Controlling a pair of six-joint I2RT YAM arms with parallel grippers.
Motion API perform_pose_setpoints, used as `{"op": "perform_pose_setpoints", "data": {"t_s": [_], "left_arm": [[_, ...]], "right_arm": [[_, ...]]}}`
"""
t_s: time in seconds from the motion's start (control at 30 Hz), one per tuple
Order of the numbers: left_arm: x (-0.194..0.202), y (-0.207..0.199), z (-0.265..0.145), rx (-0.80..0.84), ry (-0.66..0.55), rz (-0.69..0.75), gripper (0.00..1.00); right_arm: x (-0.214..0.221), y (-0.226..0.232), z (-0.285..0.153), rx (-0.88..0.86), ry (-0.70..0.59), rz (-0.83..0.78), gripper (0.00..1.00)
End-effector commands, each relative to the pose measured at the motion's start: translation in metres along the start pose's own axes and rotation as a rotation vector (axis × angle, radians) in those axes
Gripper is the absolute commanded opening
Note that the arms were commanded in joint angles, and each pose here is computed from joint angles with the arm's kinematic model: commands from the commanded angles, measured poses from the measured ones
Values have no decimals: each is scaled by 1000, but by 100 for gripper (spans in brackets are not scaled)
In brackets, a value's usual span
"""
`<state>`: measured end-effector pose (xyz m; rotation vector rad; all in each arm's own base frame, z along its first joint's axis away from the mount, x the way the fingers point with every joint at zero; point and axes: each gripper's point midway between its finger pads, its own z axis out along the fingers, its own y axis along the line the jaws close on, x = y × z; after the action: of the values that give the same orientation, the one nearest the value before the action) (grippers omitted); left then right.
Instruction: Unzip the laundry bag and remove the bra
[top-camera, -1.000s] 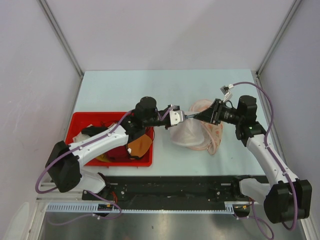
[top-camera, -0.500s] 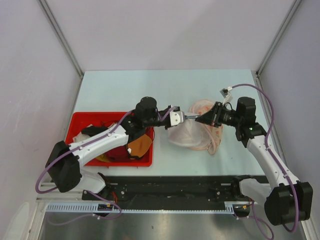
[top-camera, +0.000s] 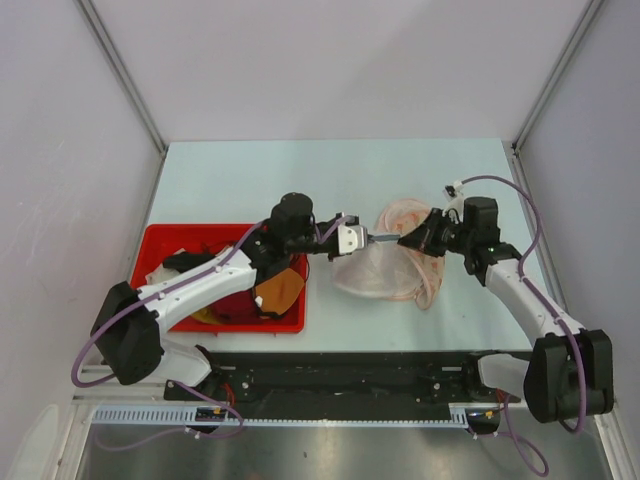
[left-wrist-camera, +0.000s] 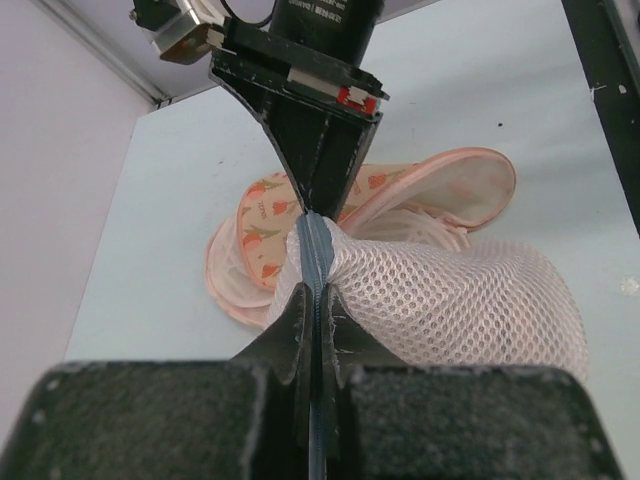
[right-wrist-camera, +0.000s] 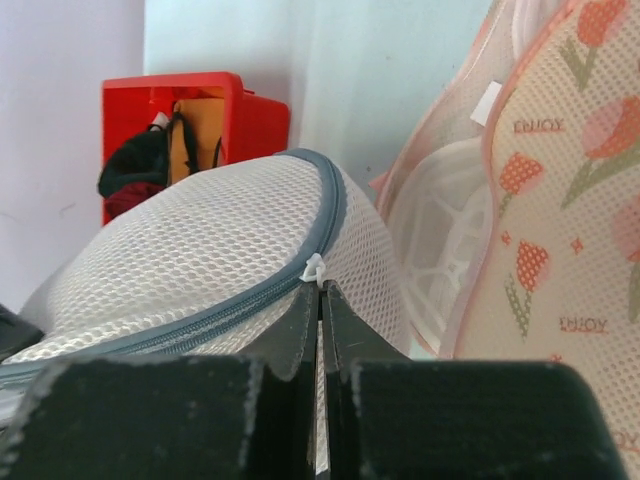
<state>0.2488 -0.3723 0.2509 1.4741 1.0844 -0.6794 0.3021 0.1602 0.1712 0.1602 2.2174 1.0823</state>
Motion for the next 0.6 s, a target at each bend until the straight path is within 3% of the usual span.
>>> {"op": "perform_pose_setpoints", "data": {"t_s": [0.0,0.07,0.1,0.13,0.23,0.4,0.5,0.53,0.57], "left_arm": [[-37,8,-7,-2,-120,68,0],[-39,6,-10,3,-125,30,14],[-39,4,-11,14,-115,13,31],[-39,3,-13,14,-108,-14,64],[-33,2,-16,11,-55,-73,99],[-33,8,-17,-28,-18,-203,100],[-28,7,-4,-16,90,-371,92],[-33,0,3,-8,107,-375,85],[-33,20,1,-136,176,-369,82]], "right_arm": [[-9,14,2,29,-91,-111,0],[1,20,3,36,-74,-134,0],[2,23,0,36,-77,-146,0],[6,20,-1,59,-71,-148,0],[13,28,-7,59,-66,-166,0],[20,39,-9,26,-49,-190,0],[21,43,-8,12,-46,-188,0],[21,45,-7,7,-46,-189,0],[20,47,-7,5,-49,-190,0]]}}
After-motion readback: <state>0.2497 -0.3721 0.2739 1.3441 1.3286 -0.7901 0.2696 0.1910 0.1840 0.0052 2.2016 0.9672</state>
